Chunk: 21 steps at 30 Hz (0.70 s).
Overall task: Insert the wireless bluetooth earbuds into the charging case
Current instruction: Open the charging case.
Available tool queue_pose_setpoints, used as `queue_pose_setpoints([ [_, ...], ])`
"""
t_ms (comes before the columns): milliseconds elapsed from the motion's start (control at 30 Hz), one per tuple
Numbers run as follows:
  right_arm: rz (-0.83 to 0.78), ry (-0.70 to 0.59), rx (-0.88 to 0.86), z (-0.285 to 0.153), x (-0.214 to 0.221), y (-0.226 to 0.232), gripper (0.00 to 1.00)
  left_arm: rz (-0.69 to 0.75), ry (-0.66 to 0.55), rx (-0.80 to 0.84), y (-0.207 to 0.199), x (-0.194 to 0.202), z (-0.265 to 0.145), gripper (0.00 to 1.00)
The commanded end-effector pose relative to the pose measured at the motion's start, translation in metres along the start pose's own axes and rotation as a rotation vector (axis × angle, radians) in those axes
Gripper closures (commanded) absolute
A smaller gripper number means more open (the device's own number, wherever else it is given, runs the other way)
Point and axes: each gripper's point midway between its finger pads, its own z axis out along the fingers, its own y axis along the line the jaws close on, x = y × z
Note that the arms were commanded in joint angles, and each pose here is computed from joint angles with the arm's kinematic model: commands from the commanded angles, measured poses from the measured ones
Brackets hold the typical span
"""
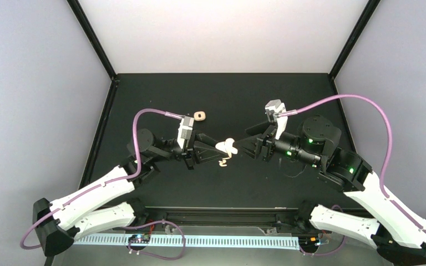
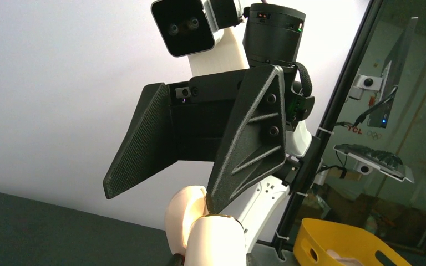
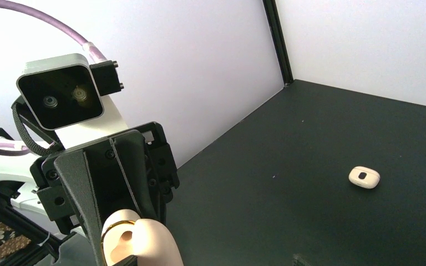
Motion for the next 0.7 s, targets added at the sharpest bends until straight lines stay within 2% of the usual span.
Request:
queue_pose_setpoints([
  [0,0.008,0.03,0.145,0.002,0.013,-0.031,0.3,0.105,-0.065,0.184,-0.056,-0.03,-0.012,0.98],
  [233,0.002,0.052,0.018,0.007,0.015,-0.009,0.34,0.088,-0.062,0.153,-0.049,-0.03,-0.009,0.98],
  [667,0.007,0.068,-0.044,0.014,0.018,0.001,0.61,0.098,-0.085,0.146,-0.048,-0.039,-0.003,0.98],
])
